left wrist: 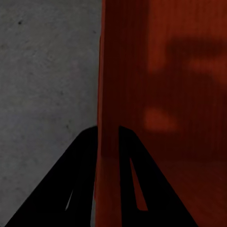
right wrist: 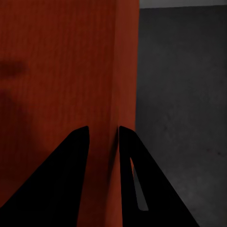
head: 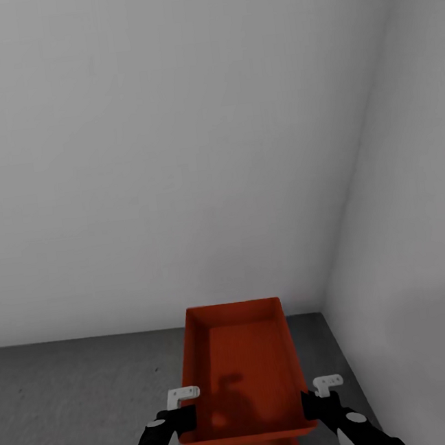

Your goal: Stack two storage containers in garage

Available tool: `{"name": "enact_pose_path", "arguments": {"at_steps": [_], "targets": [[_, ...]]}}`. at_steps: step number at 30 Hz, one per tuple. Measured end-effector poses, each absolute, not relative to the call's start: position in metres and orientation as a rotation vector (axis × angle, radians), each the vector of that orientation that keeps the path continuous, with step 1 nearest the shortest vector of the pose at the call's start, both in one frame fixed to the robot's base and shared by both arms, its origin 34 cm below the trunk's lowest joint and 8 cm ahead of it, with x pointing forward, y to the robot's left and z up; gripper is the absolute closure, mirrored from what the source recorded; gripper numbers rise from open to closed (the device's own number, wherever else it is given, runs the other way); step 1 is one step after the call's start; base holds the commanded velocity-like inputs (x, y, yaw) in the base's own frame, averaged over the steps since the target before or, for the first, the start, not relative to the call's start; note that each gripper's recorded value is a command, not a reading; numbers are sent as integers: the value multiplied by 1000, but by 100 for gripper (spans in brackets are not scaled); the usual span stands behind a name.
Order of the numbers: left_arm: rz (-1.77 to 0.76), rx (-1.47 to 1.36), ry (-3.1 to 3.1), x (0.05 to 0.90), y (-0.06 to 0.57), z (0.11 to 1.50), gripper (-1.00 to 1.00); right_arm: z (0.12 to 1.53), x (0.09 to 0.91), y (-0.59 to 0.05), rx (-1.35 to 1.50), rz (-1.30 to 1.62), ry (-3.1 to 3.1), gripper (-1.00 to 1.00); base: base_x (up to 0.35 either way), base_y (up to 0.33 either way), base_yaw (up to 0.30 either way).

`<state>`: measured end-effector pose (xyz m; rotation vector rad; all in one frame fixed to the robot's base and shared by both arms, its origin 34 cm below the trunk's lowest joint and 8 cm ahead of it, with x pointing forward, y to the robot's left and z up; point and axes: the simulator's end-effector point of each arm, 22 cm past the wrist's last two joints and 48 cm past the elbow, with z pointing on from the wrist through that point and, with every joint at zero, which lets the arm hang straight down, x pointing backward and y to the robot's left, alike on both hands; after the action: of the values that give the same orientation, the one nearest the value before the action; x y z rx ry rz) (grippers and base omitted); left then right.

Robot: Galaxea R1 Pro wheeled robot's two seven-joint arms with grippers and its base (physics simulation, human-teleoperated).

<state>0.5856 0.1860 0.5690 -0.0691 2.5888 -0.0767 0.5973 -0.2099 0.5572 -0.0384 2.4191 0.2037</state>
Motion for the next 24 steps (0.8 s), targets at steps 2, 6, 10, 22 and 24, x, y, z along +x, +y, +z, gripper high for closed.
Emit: {"name": "enact_pose_path", "arguments": {"at_steps": [2, 6, 10, 22, 24], "targets": [[-70, -71, 2592, 586, 186, 567, 100, 555, 597, -210, -38, 197, 2420, 100, 0, 0, 0], [-71, -72, 2592, 586, 187, 568, 100, 555, 597, -209, -38, 197, 2419, 100, 0, 0, 0], [-72, -74, 2591, 586, 187, 567, 100, 555, 598, -209, -41, 196, 2419, 100, 0, 0, 0], [-85, -84, 2592, 582, 184, 563, 100, 554, 597, -212, -55, 195, 2421, 100, -46, 0, 0], [-84, -82, 2592, 582, 183, 563, 100, 554, 597, -213, -54, 195, 2421, 100, -242, 0, 0]]}}
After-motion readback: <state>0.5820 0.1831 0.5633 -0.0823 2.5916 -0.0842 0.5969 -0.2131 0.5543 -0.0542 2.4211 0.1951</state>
